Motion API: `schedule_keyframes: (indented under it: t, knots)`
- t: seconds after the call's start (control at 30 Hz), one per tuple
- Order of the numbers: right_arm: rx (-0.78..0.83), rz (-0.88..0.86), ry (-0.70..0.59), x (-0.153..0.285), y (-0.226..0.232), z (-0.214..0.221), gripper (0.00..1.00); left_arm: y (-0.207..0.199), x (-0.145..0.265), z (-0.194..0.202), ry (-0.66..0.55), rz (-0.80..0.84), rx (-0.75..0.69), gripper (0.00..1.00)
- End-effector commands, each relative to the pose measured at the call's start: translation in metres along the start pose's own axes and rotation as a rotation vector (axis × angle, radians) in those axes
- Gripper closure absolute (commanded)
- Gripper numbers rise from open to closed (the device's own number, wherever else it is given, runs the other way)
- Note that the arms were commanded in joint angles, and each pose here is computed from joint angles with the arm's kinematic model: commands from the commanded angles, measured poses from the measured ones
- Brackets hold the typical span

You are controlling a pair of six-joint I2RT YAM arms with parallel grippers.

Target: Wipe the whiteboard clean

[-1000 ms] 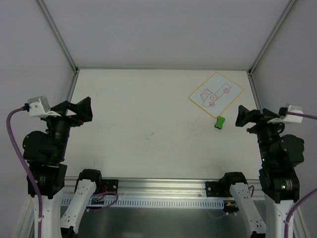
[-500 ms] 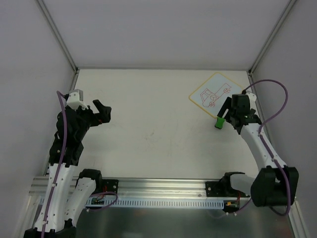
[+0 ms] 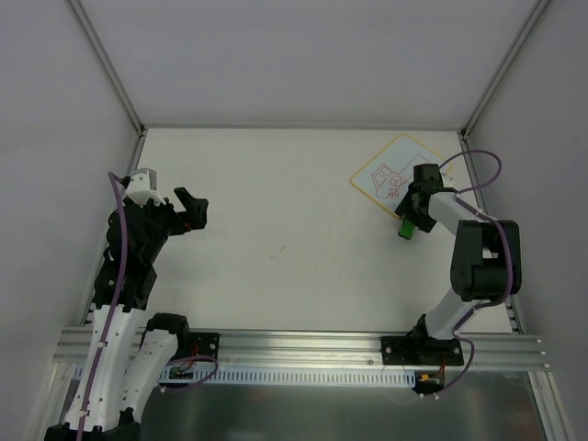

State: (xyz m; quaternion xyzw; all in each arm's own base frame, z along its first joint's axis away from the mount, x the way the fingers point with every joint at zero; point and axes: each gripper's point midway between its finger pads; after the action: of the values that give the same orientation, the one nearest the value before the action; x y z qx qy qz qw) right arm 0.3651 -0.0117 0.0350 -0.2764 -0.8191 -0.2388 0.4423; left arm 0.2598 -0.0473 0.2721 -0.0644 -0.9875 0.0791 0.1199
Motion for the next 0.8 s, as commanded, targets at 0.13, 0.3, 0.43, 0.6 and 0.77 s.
schedule_keyframes:
  t: [0.13, 0.3, 0.43, 0.6, 0.77]
  knots:
    - [-0.07, -0.069, 0.005, 0.002, 0.02, -0.006, 0.42, -0.005, -0.003, -0.007, -0.038, 0.028, -0.031, 0.01]
    - [-0.028, -0.066, 0.005, 0.004, 0.02, 0.003, 0.54, -0.007, -0.003, -0.007, -0.037, 0.034, -0.029, 0.01]
    - [0.018, -0.033, 0.022, 0.003, 0.018, 0.016, 0.57, -0.007, -0.002, -0.007, -0.038, 0.036, -0.029, 0.01]
    - [0.063, 0.008, 0.039, 0.002, 0.016, 0.026, 0.59, -0.007, -0.001, -0.007, -0.041, 0.037, -0.029, 0.01]
    - [0.114, 0.014, 0.034, 0.005, 0.021, 0.034, 0.64, -0.008, 0.0, -0.008, -0.047, 0.039, -0.03, 0.01]
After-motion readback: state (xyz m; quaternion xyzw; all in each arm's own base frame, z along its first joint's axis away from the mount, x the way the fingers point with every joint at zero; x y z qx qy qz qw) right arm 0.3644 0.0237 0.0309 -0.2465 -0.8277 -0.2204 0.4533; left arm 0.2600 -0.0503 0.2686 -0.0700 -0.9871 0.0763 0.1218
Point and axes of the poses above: each gripper's point midway between its finger pads, its own x axis back along the fingers, its own y axis along the line the jaws close on, z = x × y, and after that the axes turned 9 degrees about -x, right-handed
